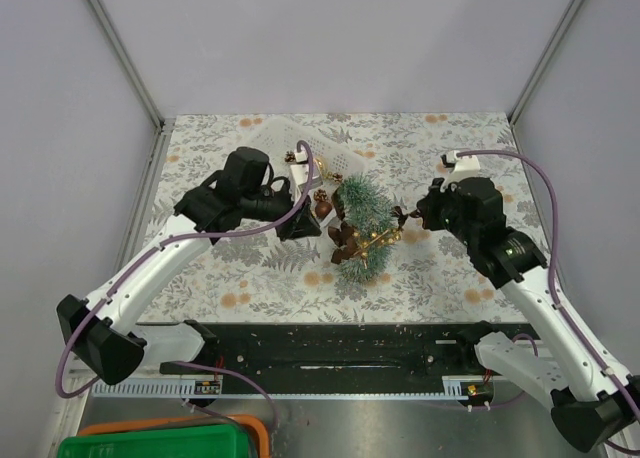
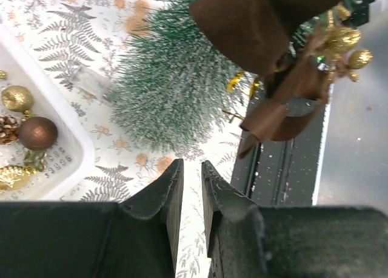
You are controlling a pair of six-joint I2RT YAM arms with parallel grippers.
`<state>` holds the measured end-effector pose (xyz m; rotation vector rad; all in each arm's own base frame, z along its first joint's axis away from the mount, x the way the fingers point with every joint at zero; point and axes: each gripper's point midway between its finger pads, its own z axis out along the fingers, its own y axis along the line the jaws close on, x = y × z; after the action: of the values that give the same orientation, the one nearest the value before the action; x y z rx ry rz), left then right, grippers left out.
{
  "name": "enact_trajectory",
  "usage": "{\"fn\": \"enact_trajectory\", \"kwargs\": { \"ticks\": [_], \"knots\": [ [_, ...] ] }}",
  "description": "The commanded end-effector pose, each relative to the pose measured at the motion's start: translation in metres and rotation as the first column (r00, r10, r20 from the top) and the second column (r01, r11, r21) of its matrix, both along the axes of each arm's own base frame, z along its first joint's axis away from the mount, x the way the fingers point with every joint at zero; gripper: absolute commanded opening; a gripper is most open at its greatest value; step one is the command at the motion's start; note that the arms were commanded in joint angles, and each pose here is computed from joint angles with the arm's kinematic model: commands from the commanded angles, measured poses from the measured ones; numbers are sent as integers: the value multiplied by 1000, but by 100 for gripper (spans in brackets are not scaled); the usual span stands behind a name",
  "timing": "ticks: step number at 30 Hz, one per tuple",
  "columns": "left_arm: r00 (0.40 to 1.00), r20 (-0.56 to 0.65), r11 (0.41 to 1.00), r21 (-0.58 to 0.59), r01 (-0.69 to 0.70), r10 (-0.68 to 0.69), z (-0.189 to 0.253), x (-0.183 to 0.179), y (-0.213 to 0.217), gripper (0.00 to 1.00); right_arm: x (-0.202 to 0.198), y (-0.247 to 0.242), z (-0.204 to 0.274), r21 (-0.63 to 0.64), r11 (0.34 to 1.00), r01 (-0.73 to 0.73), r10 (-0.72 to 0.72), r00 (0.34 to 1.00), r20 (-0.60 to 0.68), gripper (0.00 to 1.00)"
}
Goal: Decorate the small christmas tree
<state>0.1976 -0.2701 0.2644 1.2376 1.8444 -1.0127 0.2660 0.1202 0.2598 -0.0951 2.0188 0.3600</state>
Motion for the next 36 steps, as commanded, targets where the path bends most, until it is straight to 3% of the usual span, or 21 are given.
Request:
{"fn": "enact_trajectory", "kwargs": {
  "ticks": [1, 4, 7, 10, 17, 22, 25, 30, 36],
  "knots": [
    [992, 109, 998, -44, -52, 57, 23, 29, -11, 23, 29, 18, 39, 53, 997, -50, 39, 981, 189, 0],
    [991, 118, 997, -49, -52, 58, 24, 35, -14, 28, 36, 29, 44, 76, 992, -101, 78, 962, 261, 0],
    [989, 137, 998, -45, -50, 55, 22, 41, -17, 42, 37, 42, 43, 97, 981, -168, 130, 940, 316, 1],
    [989, 140, 998, -45, -49, 55, 22, 45, -20, 48, 36, 51, 32, 117, 971, -207, 163, 938, 305, 5],
    [989, 142, 998, -54, -37, 44, 25, 52, -28, 50, 27, 71, 9, 223, 936, -273, 221, 947, 232, 22],
    [986, 163, 997, -66, -35, 46, 37, 54, -29, 51, 23, 69, -8, 257, 934, -248, 206, 962, 180, 51],
    [985, 164, 997, -68, -32, 43, 43, 52, -27, 52, 23, 61, -11, 235, 951, -201, 170, 975, 144, 62],
    [983, 170, 996, -74, -54, 66, 54, 50, -22, 53, 26, 44, -4, 193, 974, -115, 94, 989, 116, 76],
    [978, 174, 993, -59, -106, 114, 56, 57, -15, 53, 23, 28, 5, 153, 988, -35, 25, 997, 72, 80]
  ]
}}
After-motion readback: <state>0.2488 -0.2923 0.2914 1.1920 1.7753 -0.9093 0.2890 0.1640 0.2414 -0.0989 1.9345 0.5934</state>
